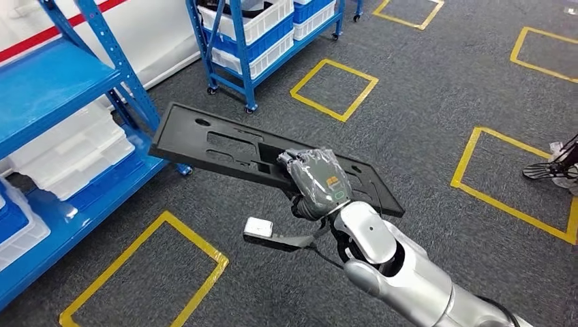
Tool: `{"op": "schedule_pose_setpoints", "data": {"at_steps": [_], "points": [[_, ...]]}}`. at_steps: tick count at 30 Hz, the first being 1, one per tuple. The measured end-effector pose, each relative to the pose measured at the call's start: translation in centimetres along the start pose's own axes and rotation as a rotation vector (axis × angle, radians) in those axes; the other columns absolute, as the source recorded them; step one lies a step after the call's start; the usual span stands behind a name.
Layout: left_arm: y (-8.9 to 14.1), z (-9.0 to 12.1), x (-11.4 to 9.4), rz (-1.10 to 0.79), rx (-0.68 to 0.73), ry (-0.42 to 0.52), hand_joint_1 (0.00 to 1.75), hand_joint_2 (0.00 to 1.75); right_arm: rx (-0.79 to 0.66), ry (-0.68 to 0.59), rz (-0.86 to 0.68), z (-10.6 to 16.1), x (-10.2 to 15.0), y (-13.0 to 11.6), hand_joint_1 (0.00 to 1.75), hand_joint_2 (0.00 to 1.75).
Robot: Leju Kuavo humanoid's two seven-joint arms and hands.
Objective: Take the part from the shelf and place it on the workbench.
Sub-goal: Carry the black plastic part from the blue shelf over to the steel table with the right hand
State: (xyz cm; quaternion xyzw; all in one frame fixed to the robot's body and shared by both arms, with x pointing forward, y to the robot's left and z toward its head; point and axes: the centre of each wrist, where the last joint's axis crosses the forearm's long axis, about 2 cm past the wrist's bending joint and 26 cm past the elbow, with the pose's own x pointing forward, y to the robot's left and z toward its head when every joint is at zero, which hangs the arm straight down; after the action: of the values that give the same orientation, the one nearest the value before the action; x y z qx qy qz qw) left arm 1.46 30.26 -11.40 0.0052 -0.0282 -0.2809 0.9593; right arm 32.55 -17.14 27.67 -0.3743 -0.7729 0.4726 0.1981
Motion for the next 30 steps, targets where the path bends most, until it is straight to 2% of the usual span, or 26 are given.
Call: {"op": "schedule_pose_setpoints", "data": {"at_steps": [6, 12, 16, 30], "points": [[-0.1, 0.0, 0.2, 0.158, 0.008, 0.005, 0.0, 1.75, 0.01, -0.081, -0.063, 5.9, -1.1, -0.5, 1.75, 1.75], [0.7, 0.0, -0.1, 0.297, -0.001, 0.015, 0.0, 1.75, 0.049, -0.104, -0.044, 7.8, -2.2, -0.7, 1.75, 1.75], [1.1, 0.0, -0.1, 0.381, -0.012, 0.015, 0.0, 1.75, 0.059, -0.12, -0.033, 6.8, -2.1, -1.1, 1.75, 1.75], [1.9, 0.1, -0.3, 0.483, -0.012, -0.002, 0.0, 1.75, 0.024, -0.126, -0.114, 1.5, 2.1, -0.4, 1.75, 1.75]]}}
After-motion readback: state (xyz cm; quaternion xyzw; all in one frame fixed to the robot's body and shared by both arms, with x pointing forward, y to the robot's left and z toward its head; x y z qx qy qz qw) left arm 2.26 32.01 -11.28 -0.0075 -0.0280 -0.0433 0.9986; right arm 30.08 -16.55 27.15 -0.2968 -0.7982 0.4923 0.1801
